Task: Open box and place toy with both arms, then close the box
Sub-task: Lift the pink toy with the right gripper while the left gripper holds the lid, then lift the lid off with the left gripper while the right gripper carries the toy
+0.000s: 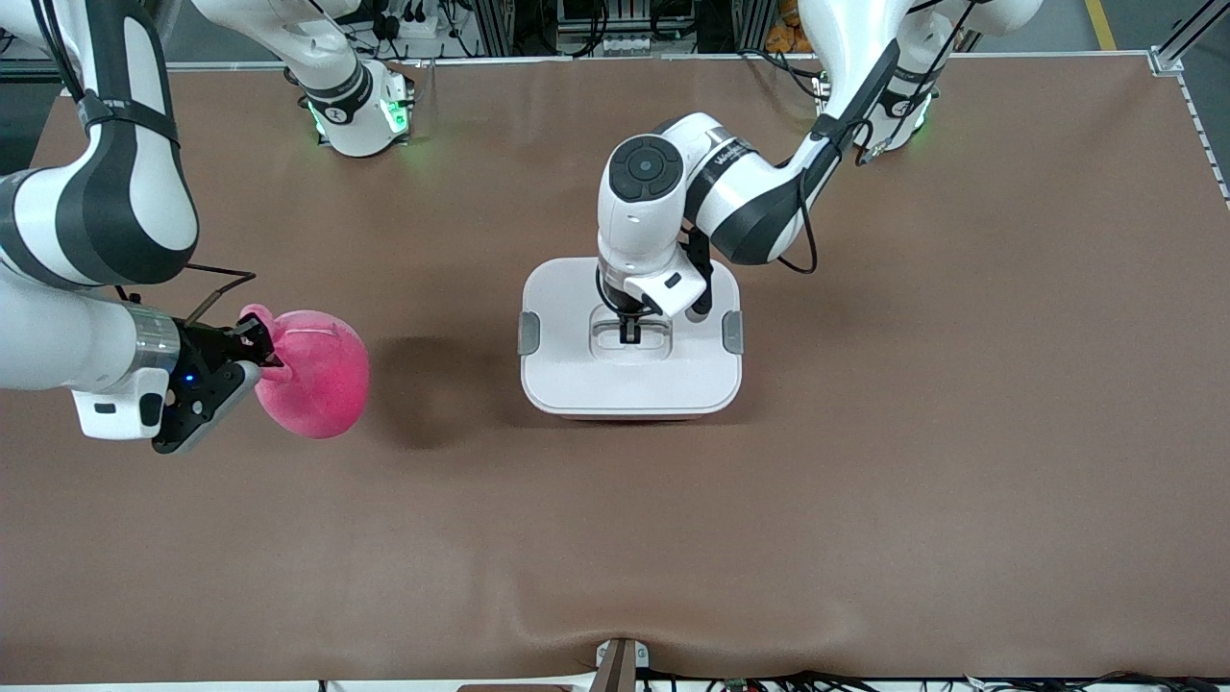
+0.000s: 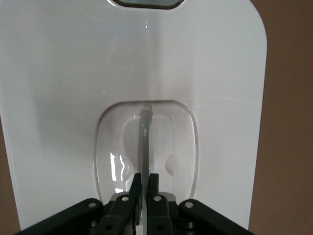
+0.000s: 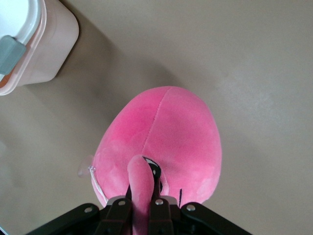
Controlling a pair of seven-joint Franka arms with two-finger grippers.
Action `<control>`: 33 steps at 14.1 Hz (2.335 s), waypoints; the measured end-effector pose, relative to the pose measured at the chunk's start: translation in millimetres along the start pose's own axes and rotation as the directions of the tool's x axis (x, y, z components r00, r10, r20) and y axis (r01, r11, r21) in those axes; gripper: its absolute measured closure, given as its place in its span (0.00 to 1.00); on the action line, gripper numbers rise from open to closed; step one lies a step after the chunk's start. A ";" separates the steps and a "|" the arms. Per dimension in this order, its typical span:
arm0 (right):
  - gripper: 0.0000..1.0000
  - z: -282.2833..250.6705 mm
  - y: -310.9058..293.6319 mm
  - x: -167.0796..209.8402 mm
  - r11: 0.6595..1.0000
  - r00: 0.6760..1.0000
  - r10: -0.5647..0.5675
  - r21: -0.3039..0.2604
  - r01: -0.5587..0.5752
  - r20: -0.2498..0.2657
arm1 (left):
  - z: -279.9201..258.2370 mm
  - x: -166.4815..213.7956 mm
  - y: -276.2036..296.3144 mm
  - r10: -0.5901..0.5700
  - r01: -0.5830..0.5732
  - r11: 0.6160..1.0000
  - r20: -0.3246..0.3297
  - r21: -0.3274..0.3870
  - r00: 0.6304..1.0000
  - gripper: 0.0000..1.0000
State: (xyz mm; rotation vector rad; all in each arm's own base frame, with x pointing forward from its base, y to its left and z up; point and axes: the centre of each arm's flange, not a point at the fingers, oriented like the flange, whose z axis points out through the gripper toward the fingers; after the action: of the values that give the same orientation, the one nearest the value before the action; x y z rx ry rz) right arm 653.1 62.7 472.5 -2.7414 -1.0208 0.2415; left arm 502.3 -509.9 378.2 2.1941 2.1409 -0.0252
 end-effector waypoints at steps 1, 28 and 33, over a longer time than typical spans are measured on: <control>0.89 -0.1 -1.2 -0.3 1.000 1.000 0.021 0.005 -0.021 0.003 | -3.9 0.5 -0.6 0.002 -0.002 1.000 -0.002 0.001 1.000 0.93; 0.89 25.1 -286.1 146.5 0.886 0.888 0.454 0.143 -0.441 -0.070 | -139.2 253.5 142.9 0.055 -0.056 0.983 -0.008 -0.175 0.998 0.93; 0.89 46.6 -305.3 173.9 0.897 0.898 0.432 0.144 -0.419 -0.080 | -134.5 286.9 152.6 0.067 -0.070 0.983 -0.023 -0.168 0.997 0.93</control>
State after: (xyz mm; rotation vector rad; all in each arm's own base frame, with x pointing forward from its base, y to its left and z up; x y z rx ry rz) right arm 581.7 409.5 489.2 -2.7935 -0.3499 0.2067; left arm 656.6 -218.3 500.3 2.1762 1.9928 0.1731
